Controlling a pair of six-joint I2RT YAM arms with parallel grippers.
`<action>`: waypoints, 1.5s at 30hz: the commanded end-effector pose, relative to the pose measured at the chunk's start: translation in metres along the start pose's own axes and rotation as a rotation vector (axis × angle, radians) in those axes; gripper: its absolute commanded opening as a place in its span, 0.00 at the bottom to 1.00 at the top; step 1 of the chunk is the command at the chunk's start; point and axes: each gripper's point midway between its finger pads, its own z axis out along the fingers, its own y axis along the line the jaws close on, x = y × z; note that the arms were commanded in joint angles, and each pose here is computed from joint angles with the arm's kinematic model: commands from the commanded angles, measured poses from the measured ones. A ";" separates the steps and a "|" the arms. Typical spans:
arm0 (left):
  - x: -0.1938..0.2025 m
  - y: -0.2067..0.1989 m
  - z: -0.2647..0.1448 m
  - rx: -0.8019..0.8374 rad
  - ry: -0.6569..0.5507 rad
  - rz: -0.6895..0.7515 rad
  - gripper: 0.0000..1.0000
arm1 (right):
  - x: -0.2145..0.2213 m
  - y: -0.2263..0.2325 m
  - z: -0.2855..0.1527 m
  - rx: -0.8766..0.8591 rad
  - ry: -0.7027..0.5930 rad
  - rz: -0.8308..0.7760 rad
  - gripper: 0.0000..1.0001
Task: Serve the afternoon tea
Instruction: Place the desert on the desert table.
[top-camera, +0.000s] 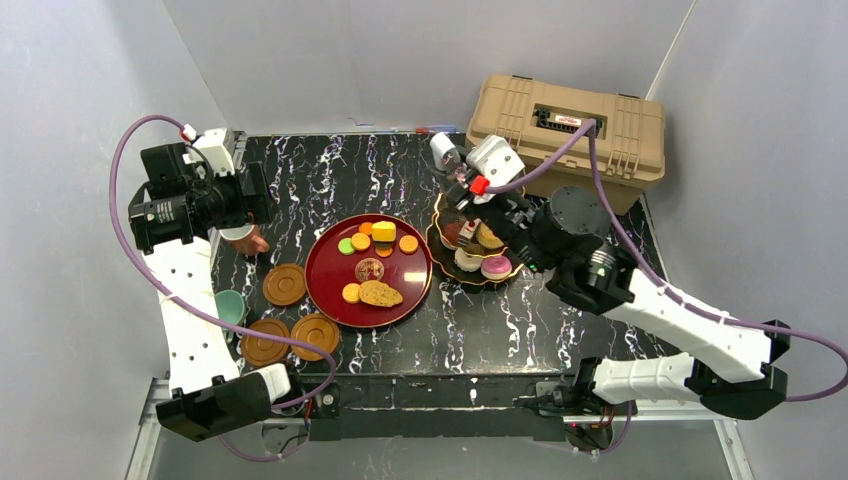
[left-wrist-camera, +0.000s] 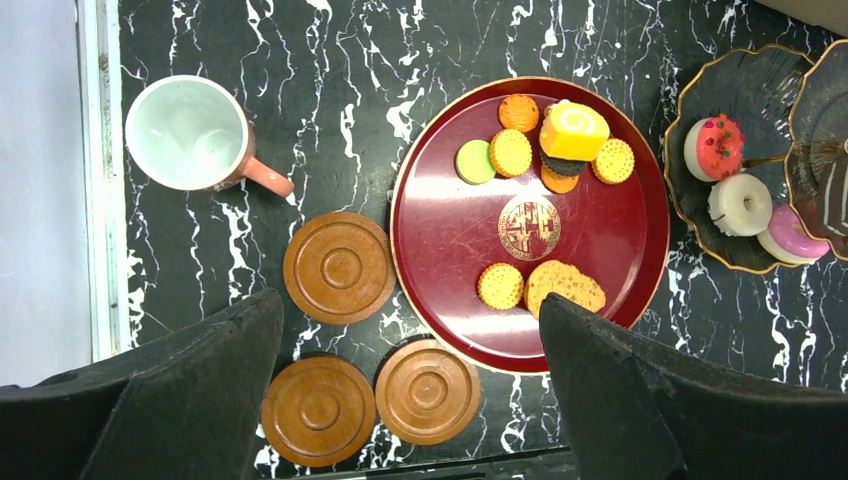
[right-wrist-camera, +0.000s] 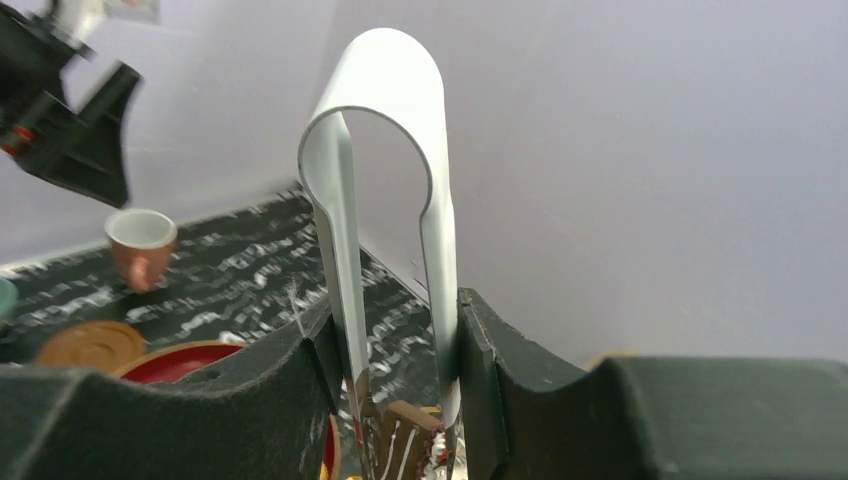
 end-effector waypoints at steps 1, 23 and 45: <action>-0.002 -0.006 -0.005 0.025 -0.022 -0.013 0.98 | 0.000 -0.040 -0.023 0.116 0.093 -0.144 0.10; -0.001 -0.008 -0.004 0.035 -0.024 -0.019 0.98 | 0.035 -0.106 -0.019 0.391 0.176 -0.301 0.10; -0.003 -0.009 -0.008 0.030 -0.038 -0.008 0.98 | 0.065 -0.130 0.006 0.436 0.163 -0.191 0.29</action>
